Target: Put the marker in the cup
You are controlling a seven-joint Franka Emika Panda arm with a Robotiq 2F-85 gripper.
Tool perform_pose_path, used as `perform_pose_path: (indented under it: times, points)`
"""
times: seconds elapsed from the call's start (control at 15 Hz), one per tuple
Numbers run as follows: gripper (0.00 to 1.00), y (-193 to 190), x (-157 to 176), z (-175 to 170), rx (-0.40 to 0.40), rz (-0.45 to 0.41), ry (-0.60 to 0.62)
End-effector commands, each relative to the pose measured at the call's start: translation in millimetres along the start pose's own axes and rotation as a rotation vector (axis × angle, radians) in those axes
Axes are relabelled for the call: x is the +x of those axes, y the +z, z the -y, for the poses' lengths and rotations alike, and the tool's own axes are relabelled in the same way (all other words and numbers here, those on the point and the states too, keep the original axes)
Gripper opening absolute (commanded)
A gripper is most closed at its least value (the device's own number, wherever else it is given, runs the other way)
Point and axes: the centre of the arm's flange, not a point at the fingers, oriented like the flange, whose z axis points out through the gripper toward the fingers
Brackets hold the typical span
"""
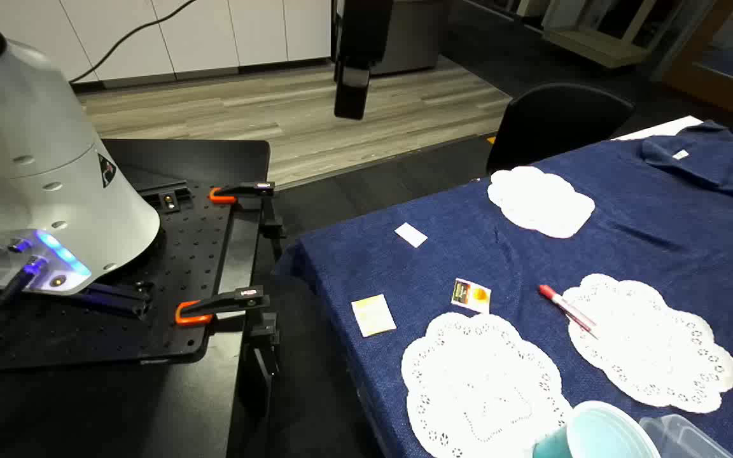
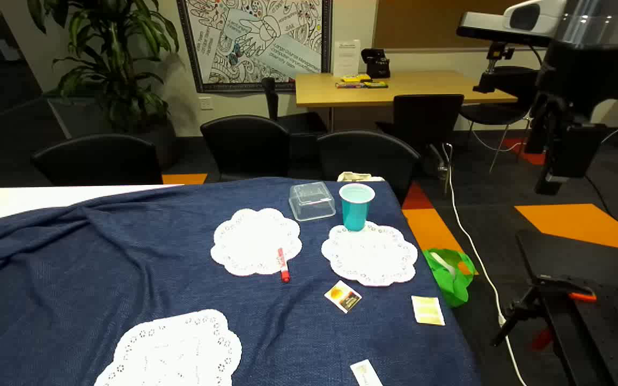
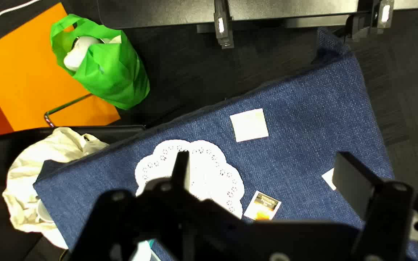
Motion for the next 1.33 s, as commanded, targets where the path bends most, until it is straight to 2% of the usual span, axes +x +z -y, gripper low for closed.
perform_pose_path:
  times: [0.0, 0.27, 0.53, 0.8, 1.07, 1.27]
  points:
    - [1.00, 0, 0, 0, 0.000, 0.000, 0.000]
    - [1.00, 0, 0, 0, 0.000, 0.000, 0.000]
    - [1.00, -16, 20, 8, 0.022, -0.035, 0.063]
    - [1.00, -42, 52, 8, 0.077, -0.081, 0.252]
    - [1.00, -66, 99, 3, 0.155, -0.144, 0.460]
    - [1.00, -72, 137, -3, 0.169, -0.200, 0.609]
